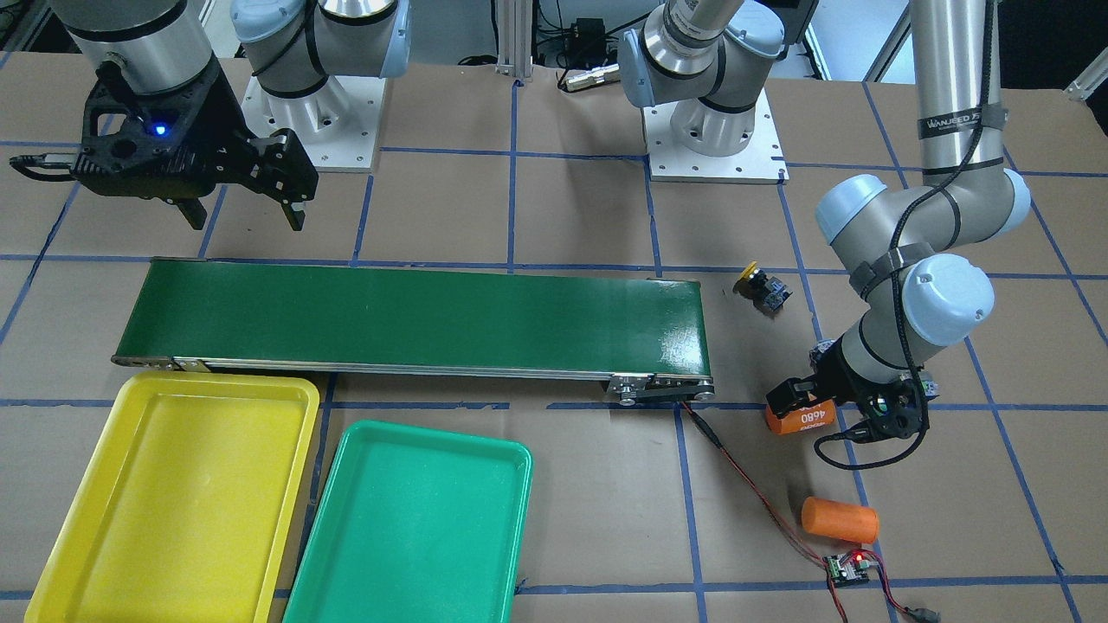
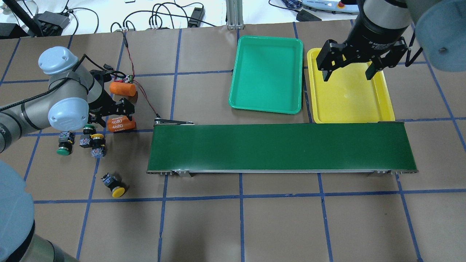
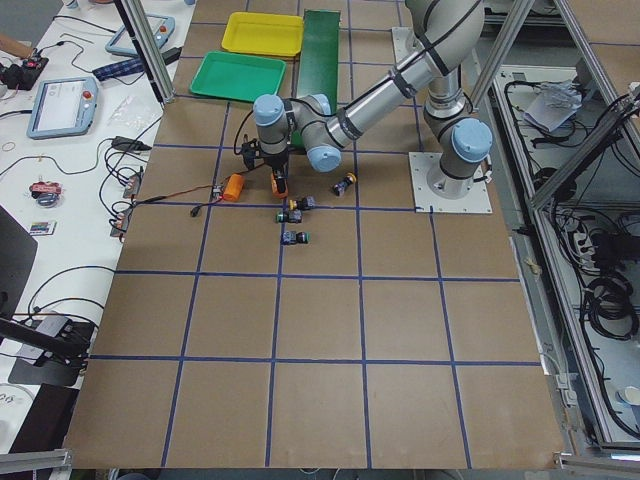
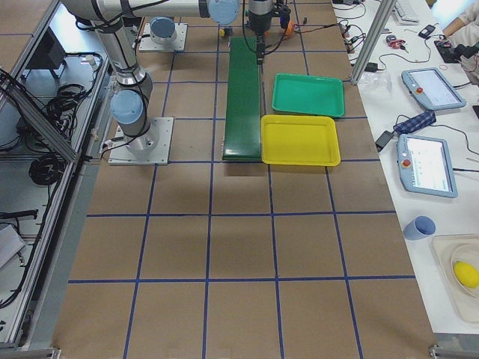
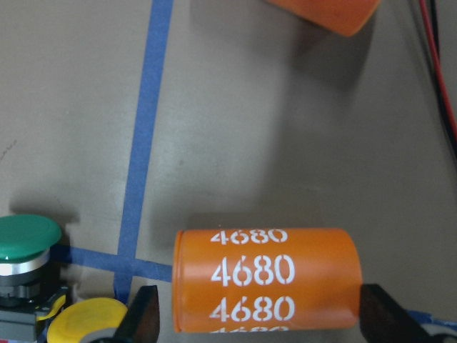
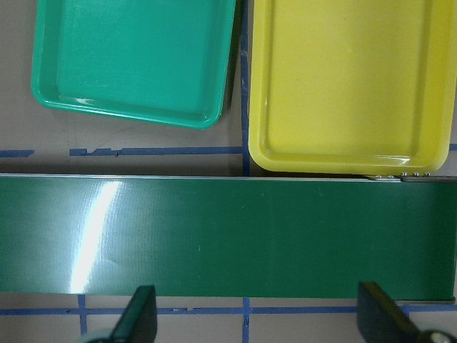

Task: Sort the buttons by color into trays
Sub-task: 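Carry the orange cylinder onto the conveyor belt and release it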

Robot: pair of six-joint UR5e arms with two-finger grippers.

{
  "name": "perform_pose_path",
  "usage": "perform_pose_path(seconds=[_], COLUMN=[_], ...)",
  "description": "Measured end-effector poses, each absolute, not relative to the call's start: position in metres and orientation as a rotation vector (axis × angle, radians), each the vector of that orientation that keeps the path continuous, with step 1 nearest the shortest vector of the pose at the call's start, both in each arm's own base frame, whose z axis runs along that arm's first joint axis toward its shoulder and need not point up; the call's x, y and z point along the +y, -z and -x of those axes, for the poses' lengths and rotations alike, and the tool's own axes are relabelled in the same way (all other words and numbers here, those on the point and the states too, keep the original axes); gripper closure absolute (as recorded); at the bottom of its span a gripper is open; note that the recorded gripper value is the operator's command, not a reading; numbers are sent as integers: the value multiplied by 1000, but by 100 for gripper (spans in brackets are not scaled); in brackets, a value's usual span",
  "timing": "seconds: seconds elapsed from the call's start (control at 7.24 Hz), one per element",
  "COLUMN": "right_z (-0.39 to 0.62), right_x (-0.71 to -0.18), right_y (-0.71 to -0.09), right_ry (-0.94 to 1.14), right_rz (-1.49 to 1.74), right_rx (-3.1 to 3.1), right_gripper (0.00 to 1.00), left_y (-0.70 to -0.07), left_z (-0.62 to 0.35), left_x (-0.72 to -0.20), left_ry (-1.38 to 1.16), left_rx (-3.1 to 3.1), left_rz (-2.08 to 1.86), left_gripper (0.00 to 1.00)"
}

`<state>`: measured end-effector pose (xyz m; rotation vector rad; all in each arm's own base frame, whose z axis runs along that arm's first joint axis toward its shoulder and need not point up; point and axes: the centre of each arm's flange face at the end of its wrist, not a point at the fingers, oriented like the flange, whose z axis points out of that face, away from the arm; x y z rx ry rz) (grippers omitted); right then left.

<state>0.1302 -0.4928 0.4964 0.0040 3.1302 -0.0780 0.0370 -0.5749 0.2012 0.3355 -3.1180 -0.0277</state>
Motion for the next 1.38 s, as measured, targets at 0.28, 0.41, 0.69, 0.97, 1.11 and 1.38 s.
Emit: perform_pose_path(seconds=[0.28, 0.41, 0.69, 0.97, 1.11, 1.38], right_z=[-131, -130, -129, -129, -128, -128], right_x=[-493, -493, -493, -493, -494, -494], right_y=[-496, -496, -496, -496, -496, -496], right_ry=[78, 78, 78, 77, 76, 76], right_rz=[-3, -4, -5, -8, -9, -11], right_rx=[3130, 3130, 3130, 3130, 3130, 3130], right_gripper=[0, 0, 0, 0, 0, 0], left_y=[-203, -203, -202, -201, -199, -194], left_z=[-34, -34, -35, -38, -38, -38], left_x=[-575, -575, -574, -574, -574, -576], left_ry=[22, 21, 22, 26, 30, 39], left_rx=[-3118, -3118, -3118, -3121, -3120, -3118], left_rz=[-329, -328, -329, -314, -309, -307], left_gripper=[0, 0, 0, 0, 0, 0])
